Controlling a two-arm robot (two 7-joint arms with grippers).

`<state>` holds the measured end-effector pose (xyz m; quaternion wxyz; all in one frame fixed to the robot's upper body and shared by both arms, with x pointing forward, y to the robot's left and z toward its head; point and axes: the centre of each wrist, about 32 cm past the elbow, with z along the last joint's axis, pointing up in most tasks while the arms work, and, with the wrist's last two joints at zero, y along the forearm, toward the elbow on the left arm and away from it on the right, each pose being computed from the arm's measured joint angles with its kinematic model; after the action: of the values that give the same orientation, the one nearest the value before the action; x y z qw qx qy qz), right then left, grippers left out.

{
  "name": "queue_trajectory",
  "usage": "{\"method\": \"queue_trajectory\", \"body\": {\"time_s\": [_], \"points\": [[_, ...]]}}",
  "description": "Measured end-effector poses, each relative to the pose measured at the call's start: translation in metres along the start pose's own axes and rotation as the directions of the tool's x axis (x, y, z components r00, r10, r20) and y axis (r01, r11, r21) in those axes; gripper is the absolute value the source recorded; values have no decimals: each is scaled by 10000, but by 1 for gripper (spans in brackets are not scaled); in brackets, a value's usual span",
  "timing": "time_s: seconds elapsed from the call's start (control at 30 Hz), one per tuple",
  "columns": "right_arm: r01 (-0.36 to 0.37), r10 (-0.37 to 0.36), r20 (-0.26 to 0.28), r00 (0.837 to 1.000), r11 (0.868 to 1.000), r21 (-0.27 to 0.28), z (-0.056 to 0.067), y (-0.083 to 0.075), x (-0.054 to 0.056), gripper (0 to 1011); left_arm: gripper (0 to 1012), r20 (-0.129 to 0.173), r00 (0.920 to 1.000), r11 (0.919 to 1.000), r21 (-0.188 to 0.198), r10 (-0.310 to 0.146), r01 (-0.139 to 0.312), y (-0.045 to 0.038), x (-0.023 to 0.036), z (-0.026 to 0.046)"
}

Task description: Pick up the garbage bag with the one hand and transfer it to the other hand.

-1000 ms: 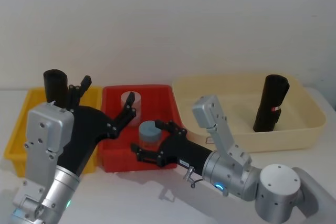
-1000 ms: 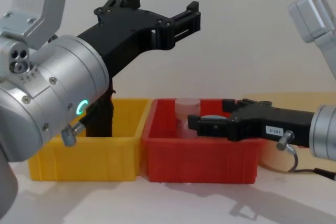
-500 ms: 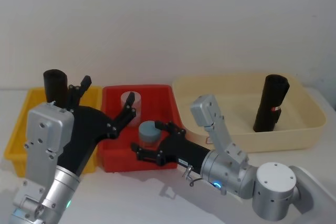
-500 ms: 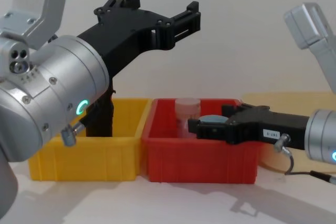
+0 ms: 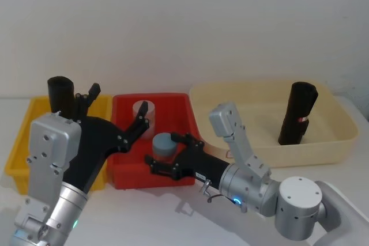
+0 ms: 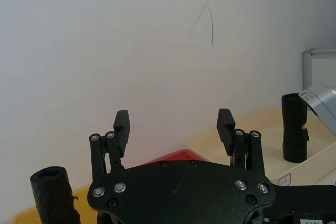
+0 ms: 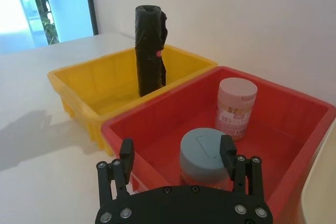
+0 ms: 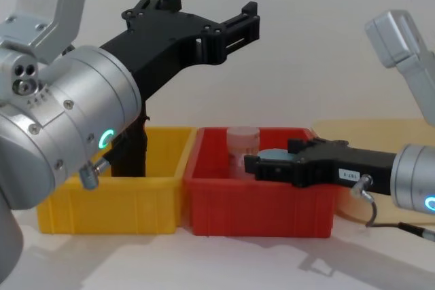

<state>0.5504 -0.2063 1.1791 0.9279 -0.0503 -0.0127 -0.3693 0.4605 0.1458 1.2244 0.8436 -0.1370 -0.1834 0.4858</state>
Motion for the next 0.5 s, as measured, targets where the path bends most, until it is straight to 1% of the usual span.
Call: {"method": "queue_trajectory", "body": {"time_s": [0.23, 0.5], "points": [[48, -48, -90, 9999, 10000, -13, -12, 15, 10, 1004, 1000, 0, 10000, 10000, 0, 0, 0, 0, 0, 0], [81, -79, -209, 9998, 9999, 90, 4, 24, 23, 1004, 1001, 0, 10000, 10000, 0, 0, 0, 0, 0, 0]]}}
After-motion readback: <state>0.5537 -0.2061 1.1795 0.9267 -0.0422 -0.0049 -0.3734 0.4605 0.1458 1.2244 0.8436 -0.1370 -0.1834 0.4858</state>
